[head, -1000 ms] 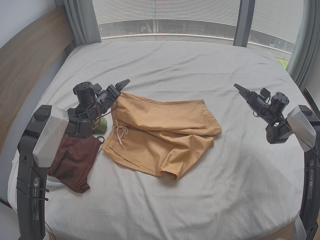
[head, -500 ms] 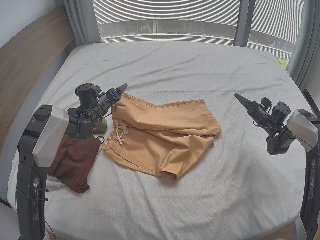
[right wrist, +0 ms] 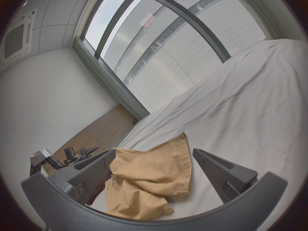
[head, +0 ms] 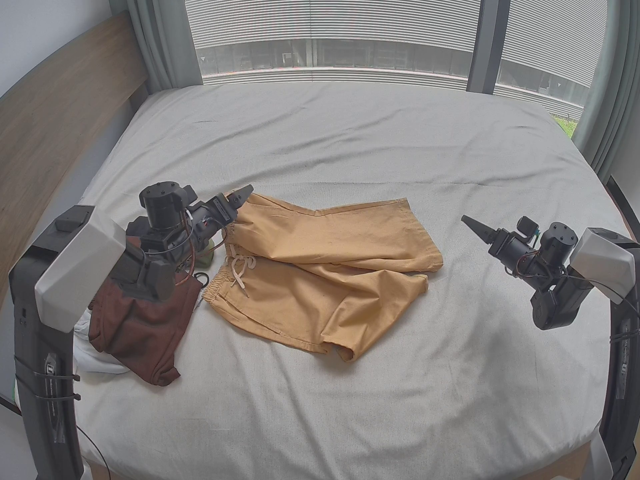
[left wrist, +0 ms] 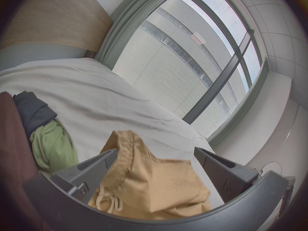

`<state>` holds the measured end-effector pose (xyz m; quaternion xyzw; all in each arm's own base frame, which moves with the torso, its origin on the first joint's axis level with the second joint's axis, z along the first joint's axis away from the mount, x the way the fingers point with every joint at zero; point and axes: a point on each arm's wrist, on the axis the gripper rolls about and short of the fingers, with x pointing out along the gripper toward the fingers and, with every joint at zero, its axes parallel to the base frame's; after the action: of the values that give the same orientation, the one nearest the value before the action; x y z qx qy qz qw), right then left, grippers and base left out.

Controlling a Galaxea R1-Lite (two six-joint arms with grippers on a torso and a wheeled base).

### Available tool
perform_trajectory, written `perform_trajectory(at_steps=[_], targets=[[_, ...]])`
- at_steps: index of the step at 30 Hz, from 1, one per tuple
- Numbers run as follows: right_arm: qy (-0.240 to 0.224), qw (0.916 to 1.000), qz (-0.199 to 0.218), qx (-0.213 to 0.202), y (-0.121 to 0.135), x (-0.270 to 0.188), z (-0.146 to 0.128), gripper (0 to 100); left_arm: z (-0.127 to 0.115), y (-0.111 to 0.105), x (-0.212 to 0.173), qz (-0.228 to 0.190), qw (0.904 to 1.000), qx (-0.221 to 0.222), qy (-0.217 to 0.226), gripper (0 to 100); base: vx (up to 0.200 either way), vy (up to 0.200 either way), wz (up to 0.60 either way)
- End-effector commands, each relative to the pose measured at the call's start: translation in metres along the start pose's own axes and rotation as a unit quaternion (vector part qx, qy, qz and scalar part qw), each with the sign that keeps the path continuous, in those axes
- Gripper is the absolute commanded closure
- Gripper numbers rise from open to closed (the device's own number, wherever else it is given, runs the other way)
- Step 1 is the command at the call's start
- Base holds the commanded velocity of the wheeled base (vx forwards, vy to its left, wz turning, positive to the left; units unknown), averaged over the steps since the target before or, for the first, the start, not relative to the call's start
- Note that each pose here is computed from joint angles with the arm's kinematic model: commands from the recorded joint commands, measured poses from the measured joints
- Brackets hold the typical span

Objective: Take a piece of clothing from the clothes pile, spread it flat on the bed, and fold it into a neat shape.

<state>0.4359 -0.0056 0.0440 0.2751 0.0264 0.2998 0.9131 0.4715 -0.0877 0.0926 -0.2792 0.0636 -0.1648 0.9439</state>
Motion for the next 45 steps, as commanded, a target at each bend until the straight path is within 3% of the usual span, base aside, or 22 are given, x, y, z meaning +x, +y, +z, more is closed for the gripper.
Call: perform_trajectory(at_steps=[1, 8, 18, 31, 40, 45], targets=[[0.046, 0.9989, -0.003, 0.005, 0.01, -0.003, -0.032, 0, 0.007, -0.007, -0.037, -0.013, 0.9999, 0.003, 0.001, 0, 0.0, 0.0, 0.0], [0.077, 0.997, 0.003, 0.003, 0.01, 0.003, -0.061, 0, -0.018, 0.009, -0.063, -0.03, 0.9992, -0.002, 0.026, 0, 0.0, 0.0, 0.0], [0.097, 0.9953, -0.006, 0.002, 0.0, 0.001, -0.08, 0, -0.059, 0.023, -0.087, -0.06, 0.9964, -0.007, 0.06, 0, 0.0, 0.0, 0.0], [0.129, 0.9915, 0.004, 0.013, -0.001, 0.009, -0.117, 0, -0.075, 0.017, -0.089, -0.077, 0.9941, -0.008, 0.075, 0, 0.0, 0.0, 0.0], [0.13, 0.9914, 0.002, 0.014, -0.008, 0.011, -0.124, 0, -0.076, 0.016, -0.088, -0.079, 0.994, -0.008, 0.075, 0, 0.0, 0.0, 0.0], [0.13, 0.9913, 0.0, -0.016, -0.014, 0.009, -0.126, 0, -0.08, 0.018, -0.088, -0.077, 0.9938, -0.009, 0.079, 0, 0.0, 0.0, 0.0]])
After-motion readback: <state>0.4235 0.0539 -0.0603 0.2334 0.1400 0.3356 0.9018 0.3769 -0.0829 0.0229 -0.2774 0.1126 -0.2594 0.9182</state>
